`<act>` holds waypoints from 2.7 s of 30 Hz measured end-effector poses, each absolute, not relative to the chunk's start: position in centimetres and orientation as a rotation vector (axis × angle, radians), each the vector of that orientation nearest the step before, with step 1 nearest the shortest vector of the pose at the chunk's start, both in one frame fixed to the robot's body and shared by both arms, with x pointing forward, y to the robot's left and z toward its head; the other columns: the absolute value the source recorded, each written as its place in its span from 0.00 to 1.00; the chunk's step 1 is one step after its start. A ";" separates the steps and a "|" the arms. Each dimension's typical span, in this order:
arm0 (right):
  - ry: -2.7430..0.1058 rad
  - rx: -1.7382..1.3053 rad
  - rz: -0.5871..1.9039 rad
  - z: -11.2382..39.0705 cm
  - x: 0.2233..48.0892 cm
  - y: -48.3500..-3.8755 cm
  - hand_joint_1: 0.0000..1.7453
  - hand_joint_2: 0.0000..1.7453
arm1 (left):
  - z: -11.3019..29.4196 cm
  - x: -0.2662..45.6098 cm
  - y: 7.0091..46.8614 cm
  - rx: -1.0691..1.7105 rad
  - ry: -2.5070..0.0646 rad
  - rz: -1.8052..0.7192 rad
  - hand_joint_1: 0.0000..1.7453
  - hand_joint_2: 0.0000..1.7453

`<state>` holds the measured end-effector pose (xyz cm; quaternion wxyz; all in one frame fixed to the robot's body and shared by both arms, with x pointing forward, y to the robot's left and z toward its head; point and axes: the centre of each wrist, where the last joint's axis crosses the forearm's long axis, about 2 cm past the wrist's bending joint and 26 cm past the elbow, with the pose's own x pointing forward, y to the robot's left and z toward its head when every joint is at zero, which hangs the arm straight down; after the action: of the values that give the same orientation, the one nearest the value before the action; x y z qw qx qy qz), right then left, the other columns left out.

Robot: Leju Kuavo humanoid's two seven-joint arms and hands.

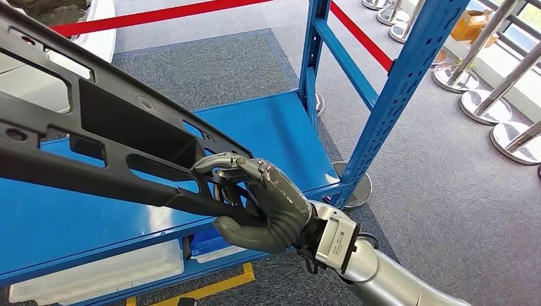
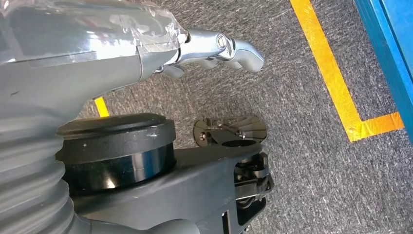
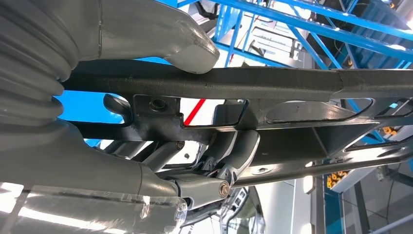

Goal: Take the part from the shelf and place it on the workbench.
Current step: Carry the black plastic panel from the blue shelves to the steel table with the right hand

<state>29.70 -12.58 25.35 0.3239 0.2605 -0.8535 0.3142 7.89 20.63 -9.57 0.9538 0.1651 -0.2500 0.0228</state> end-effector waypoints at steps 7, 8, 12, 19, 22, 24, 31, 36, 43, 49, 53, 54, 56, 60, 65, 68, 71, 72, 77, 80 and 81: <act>-2.234 0.693 0.807 25.0 29.9 -12.4 1.00 1.00 | -9.5 8.1 20.6 0.321 -0.482 0.057 0.00 1.00; -2.234 0.695 0.806 24.9 29.9 -12.4 1.00 1.00 | -9.5 8.2 20.6 0.320 -0.482 0.057 0.00 1.00; -2.229 0.693 0.810 24.8 30.1 -12.4 1.00 1.00 | -9.5 8.5 20.6 0.318 -0.485 0.062 0.00 1.00; -2.212 0.688 0.814 24.4 30.4 -12.3 1.00 1.00 | -9.4 8.6 20.4 0.311 -0.486 0.067 0.00 1.00; -2.211 0.690 0.812 24.4 30.5 -12.1 1.00 1.00 | -9.4 8.6 20.4 0.308 -0.487 0.066 0.00 1.00; -2.209 0.692 0.812 24.4 30.5 -12.1 1.00 1.00 | -9.4 8.6 20.5 0.306 -0.488 0.065 0.00 1.00; -2.200 0.689 0.812 24.1 30.6 -12.0 1.00 1.00 | -9.4 8.6 20.4 0.301 -0.490 0.062 0.00 1.00; -2.200 0.689 0.811 24.1 30.6 -12.0 1.00 1.00 | -9.4 8.9 20.4 0.300 -0.494 0.064 0.00 1.00; -2.197 0.686 0.812 24.0 30.7 -12.0 1.00 1.00 | -9.4 8.9 20.4 0.299 -0.495 0.065 0.00 1.00; -2.193 0.682 0.812 23.9 30.7 -12.1 1.00 1.00 | -9.4 8.9 20.4 0.299 -0.495 0.065 0.00 1.00; -2.196 0.681 0.813 24.0 30.8 -12.1 1.00 1.00 | -9.4 8.9 20.4 0.298 -0.495 0.065 0.00 1.00; -2.195 0.681 0.813 24.0 30.8 -12.1 1.00 1.00 | -9.4 8.9 20.4 0.298 -0.495 0.065 0.00 1.00; -2.193 0.681 0.812 23.9 30.8 -12.1 1.00 1.00 | -9.4 8.9 20.4 0.296 -0.496 0.063 0.00 1.00; -2.186 0.682 0.806 23.7 30.7 -12.0 1.00 1.00 | -9.4 8.9 20.4 0.293 -0.498 0.061 0.00 1.00; -2.178 0.674 0.797 23.3 30.7 -12.0 1.00 1.00 | -9.3 9.0 20.4 0.288 -0.504 0.056 0.00 1.00; -2.181 0.673 0.791 23.3 30.7 -12.0 1.00 1.00 | -9.3 9.1 20.4 0.283 -0.510 0.052 0.00 1.00; -2.175 0.665 0.784 23.1 30.7 -12.0 1.00 1.00 | -9.3 9.2 20.4 0.276 -0.516 0.045 0.00 1.00; -2.173 0.661 0.781 23.0 30.7 -12.1 1.00 1.00 | -9.3 9.2 20.4 0.273 -0.519 0.043 0.00 1.00; -2.159 0.640 0.769 22.7 30.5 -12.2 1.00 1.00 | -9.3 9.2 20.4 0.265 -0.526 0.033 0.00 1.00; -2.152 0.631 0.764 22.5 30.4 -12.3 1.00 1.00 | -9.3 9.2 20.4 0.263 -0.527 0.032 0.00 1.00; -2.153 0.629 0.762 22.5 30.4 -12.3 1.00 1.00 | -9.3 9.2 20.3 0.261 -0.528 0.031 0.00 1.00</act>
<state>30.44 -12.28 22.51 0.3769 0.2460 -0.8418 0.2981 9.20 20.33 -9.32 0.9568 0.1287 -0.2603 0.0153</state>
